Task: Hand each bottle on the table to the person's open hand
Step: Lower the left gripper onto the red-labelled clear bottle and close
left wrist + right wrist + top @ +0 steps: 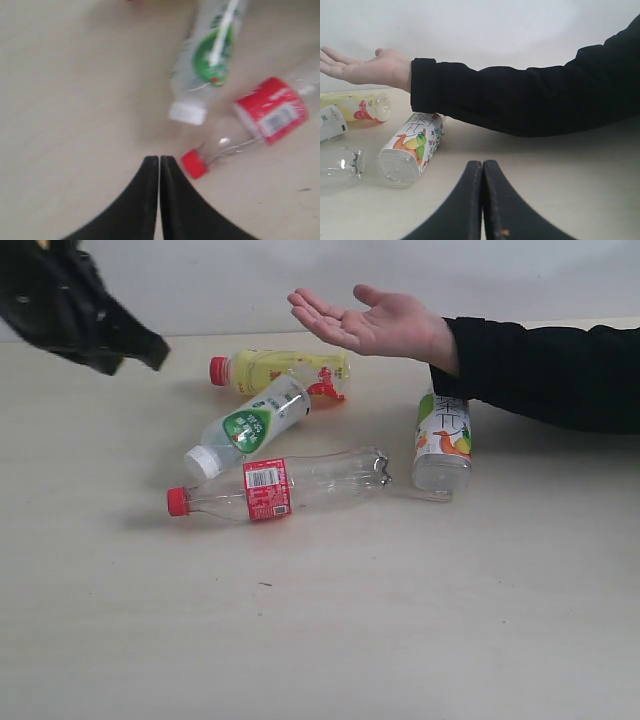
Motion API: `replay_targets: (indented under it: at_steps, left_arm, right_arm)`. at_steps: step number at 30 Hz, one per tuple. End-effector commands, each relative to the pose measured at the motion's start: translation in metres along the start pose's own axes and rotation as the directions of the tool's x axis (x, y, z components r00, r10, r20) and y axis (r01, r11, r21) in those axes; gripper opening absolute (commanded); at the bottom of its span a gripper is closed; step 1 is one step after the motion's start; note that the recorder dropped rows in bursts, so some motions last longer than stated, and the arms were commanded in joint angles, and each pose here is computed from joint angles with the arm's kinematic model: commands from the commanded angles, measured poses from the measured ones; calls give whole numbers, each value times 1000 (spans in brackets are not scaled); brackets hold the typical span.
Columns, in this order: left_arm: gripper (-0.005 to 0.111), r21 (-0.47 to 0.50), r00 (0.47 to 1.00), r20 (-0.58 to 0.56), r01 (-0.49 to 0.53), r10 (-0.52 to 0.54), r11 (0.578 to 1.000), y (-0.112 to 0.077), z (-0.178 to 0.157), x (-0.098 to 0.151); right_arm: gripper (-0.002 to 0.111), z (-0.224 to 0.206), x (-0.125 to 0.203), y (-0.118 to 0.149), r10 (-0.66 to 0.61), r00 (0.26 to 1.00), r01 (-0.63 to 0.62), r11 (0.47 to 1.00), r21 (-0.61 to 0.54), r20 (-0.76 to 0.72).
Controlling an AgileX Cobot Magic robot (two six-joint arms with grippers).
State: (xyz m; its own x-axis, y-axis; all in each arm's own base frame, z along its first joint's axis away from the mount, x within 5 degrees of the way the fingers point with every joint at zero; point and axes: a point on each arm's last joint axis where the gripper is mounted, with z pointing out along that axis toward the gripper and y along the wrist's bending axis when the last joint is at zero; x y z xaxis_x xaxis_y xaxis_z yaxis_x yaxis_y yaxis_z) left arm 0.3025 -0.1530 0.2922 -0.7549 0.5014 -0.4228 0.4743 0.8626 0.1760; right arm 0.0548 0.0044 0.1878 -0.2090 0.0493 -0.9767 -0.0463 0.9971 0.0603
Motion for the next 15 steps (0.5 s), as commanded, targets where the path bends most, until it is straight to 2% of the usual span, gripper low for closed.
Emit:
replay_targets:
  at_steps: [1, 2, 3, 4, 5, 8, 12, 15]
  left_arm:
    - [32, 179, 958, 19, -285, 286, 942, -83, 8, -25]
    - [43, 204, 942, 26, -333, 335, 921, -95, 12, -28]
    - [67, 221, 923, 30, -381, 384, 898, -115, 21, -34]
    - [83, 223, 899, 39, -433, 436, 873, -129, 31, -41]
    - [84, 225, 884, 37, -462, 466, 858, -133, 38, -43]
    - [75, 240, 807, 21, -577, 590, 781, -146, 71, -46]
    - [86, 244, 709, 38, -690, 704, 681, -152, 94, -45]
    - [86, 235, 674, 56, -726, 736, 647, -153, 103, -46]
  right_arm:
    - [0, 0, 1, 0, -4, 1000, 4, 1000, 5, 8]
    - [0, 0, 1, 0, -4, 1000, 4, 1000, 5, 8]
    - [0, 0, 1, 0, -4, 1000, 4, 1000, 5, 8]
    - [0, 0, 1, 0, -4, 1000, 4, 1000, 5, 8]
    - [0, 0, 1, 0, -4, 1000, 4, 1000, 5, 8]
    - [0, 0, 1, 0, -4, 1000, 4, 1000, 5, 8]
    - [0, 0, 1, 0, -4, 1000, 4, 1000, 5, 8]
    - [0, 0, 1, 0, -4, 1000, 4, 1000, 5, 8]
